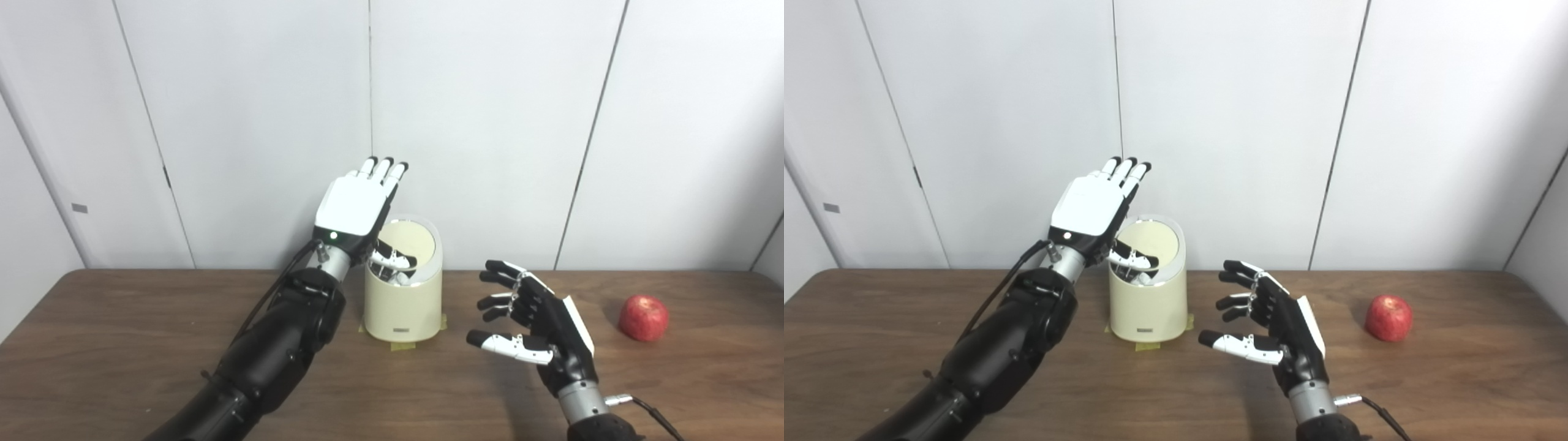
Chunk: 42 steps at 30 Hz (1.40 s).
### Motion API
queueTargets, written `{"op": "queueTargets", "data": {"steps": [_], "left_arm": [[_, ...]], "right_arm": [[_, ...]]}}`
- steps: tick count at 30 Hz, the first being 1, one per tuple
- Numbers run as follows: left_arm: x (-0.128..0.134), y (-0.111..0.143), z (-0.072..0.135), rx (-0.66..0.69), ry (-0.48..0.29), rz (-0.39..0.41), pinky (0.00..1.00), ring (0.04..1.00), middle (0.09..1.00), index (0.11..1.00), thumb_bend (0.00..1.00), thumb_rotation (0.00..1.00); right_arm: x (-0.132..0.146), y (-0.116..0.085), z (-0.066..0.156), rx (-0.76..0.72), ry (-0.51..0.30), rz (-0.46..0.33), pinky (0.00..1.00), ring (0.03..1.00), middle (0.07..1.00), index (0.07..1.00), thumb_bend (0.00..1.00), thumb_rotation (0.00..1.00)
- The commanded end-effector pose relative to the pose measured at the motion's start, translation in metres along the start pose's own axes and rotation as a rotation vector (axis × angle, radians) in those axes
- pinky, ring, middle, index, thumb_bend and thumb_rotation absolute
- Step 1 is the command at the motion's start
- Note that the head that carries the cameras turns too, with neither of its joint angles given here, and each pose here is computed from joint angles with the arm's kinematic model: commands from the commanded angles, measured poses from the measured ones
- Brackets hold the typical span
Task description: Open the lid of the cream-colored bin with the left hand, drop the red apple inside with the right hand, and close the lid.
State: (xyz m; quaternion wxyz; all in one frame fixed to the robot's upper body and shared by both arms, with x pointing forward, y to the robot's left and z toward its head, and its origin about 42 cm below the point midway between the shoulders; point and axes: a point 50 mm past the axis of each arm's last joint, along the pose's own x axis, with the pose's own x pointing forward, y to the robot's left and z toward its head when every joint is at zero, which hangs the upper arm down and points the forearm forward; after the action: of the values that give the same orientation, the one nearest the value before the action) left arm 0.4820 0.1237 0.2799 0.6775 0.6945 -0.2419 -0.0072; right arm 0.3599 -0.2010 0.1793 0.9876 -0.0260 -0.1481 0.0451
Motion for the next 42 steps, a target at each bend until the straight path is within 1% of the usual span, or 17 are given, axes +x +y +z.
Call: {"op": "queueTargets", "data": {"steps": [1,3,4,6,9,11,13,14,16,18,21,25,29,31,35,38,42], "left_arm": [[0.0,0.014,-0.017,0.007,0.034,0.063,0.94,0.999,1.0,1.0,0.94,0.02],[-0.005,0.022,-0.018,-0.106,0.041,0.144,0.88,0.972,1.0,1.0,0.9,0.05],[-0.006,0.026,-0.018,-0.169,0.046,0.175,0.88,0.967,0.995,1.0,0.88,0.07],[-0.011,0.037,-0.018,-0.371,0.043,0.233,0.9,0.966,0.987,1.0,0.84,0.1],[-0.019,0.056,-0.018,-0.665,0.018,0.317,0.81,0.971,0.983,1.0,0.77,0.15],[-0.028,0.068,-0.016,-0.812,0.0,0.352,0.78,0.942,0.963,0.99,0.77,0.17],[-0.041,0.075,-0.016,-0.936,-0.023,0.358,0.79,0.938,0.955,0.979,0.76,0.16],[-0.048,0.075,-0.017,-1.005,-0.02,0.35,0.77,0.931,0.95,0.974,0.76,0.16],[-0.065,0.069,-0.019,-1.123,0.02,0.319,0.69,0.878,0.922,0.942,0.78,0.16],[-0.081,0.059,-0.019,-1.217,0.057,0.273,0.65,0.849,0.913,0.932,0.77,0.16],[-0.107,0.039,-0.024,-1.282,0.083,0.236,0.65,0.823,0.886,0.93,0.74,0.16],[-0.14,0.012,-0.04,-1.31,0.137,0.227,0.63,0.779,0.851,0.896,0.77,0.21],[-0.171,-0.01,-0.055,-1.313,0.167,0.22,0.61,0.744,0.816,0.851,0.74,0.17],[-0.183,-0.018,-0.06,-1.309,0.171,0.209,0.62,0.74,0.806,0.845,0.73,0.16],[-0.192,-0.027,-0.062,-1.307,0.172,0.2,0.63,0.724,0.796,0.836,0.74,0.15],[-0.196,-0.031,-0.066,-1.304,0.17,0.198,0.61,0.719,0.796,0.835,0.73,0.15],[-0.198,-0.032,-0.075,-1.306,0.165,0.211,0.66,0.739,0.795,0.834,0.72,0.14]], "right_arm": [[0.012,0.001,0.023,0.001,-0.111,0.001,0.48,0.562,0.737,0.745,0.81,0.14],[0.012,0.001,0.023,0.003,-0.107,0.0,0.49,0.566,0.738,0.744,0.81,0.12],[0.012,0.001,0.023,0.004,-0.105,-0.001,0.49,0.569,0.738,0.743,0.81,0.12],[0.013,0.0,0.022,0.007,-0.102,-0.002,0.48,0.569,0.737,0.743,0.81,0.12],[0.013,0.0,0.022,0.002,-0.097,-0.002,0.5,0.576,0.731,0.739,0.82,0.15],[0.012,0.0,0.021,-0.003,-0.094,0.001,0.51,0.588,0.731,0.739,0.81,0.16],[0.013,0.0,0.021,-0.003,-0.092,0.003,0.51,0.59,0.733,0.74,0.81,0.16],[0.013,0.0,0.02,-0.003,-0.092,0.003,0.51,0.59,0.734,0.742,0.81,0.16],[0.013,-0.001,0.02,-0.003,-0.09,0.003,0.51,0.591,0.738,0.742,0.81,0.16],[0.013,-0.001,0.019,-0.005,-0.089,0.003,0.51,0.588,0.736,0.741,0.81,0.15],[0.013,0.0,0.018,-0.003,-0.091,0.008,0.51,0.582,0.727,0.739,0.81,0.16],[0.012,-0.001,0.018,0.002,-0.09,0.011,0.52,0.58,0.721,0.74,0.81,0.16],[0.011,-0.001,0.018,0.007,-0.088,0.016,0.51,0.571,0.721,0.734,0.81,0.15],[0.011,0.0,0.018,0.009,-0.09,0.018,0.51,0.566,0.72,0.734,0.82,0.14],[0.012,-0.003,0.021,-0.021,-0.095,0.019,0.5,0.581,0.729,0.738,0.81,0.13],[0.018,-0.019,0.03,-0.098,-0.115,0.036,0.48,0.581,0.727,0.737,0.82,0.14],[0.032,-0.062,0.044,-0.278,-0.145,0.036,0.47,0.587,0.732,0.735,0.84,0.2]]}}
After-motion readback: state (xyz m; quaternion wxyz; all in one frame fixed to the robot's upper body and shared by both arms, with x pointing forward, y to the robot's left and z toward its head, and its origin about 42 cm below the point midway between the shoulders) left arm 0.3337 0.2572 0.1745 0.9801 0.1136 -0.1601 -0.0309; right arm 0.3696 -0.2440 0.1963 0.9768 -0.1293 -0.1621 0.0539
